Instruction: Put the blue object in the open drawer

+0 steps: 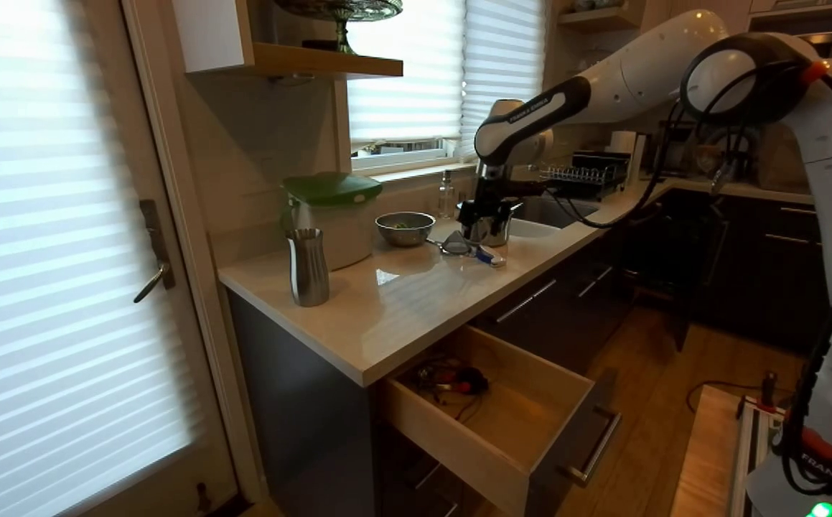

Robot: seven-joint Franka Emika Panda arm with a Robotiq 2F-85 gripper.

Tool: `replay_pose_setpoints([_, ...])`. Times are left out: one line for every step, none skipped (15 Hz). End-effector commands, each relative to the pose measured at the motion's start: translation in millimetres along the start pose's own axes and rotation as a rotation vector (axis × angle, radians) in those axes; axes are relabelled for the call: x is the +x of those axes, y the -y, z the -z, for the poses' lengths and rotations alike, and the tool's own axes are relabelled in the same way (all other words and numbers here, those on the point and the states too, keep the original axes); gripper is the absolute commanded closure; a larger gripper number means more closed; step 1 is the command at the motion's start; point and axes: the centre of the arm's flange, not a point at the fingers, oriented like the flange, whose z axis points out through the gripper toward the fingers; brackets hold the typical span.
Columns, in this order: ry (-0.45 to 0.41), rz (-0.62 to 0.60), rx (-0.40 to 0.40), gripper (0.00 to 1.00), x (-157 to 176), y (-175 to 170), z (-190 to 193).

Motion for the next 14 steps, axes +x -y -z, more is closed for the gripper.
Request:
replay_pose_setpoints([-0.044,0.003,0.071,0.00,-1,-30,-20])
replay_pose_setpoints([-0.046,0.007,0.080,0.00,0,-36,-25])
replay_pose_setpoints([-0.035,0.015,0.086,0.00,4,-43,-29])
replay_pose_setpoints([-0.029,0.020,0.101,0.00,5,-47,-35])
replay_pose_setpoints([-0.018,0.029,0.113,0.00,9,-51,-41])
replay_pose_setpoints([-0.014,0.037,0.124,0.00,10,-53,-46])
replay_pose_setpoints([-0.006,0.044,0.131,0.03,14,-52,-52])
replay_pose_setpoints([-0.003,0.049,0.137,0.07,13,-53,-55])
replay_pose_setpoints([-0.002,0.060,0.148,0.12,16,-52,-59])
replay_pose_setpoints([-0.002,0.066,0.154,0.15,17,-51,-61])
replay_pose_setpoints([-0.002,0.071,0.157,0.22,19,-50,-64])
replay_pose_setpoints([-0.003,0.075,0.157,0.17,21,-49,-65])
replay_pose_setpoints([-0.005,0.079,0.159,0.19,22,-48,-65])
replay_pose_setpoints([-0.006,0.081,0.157,0.17,24,-47,-66])
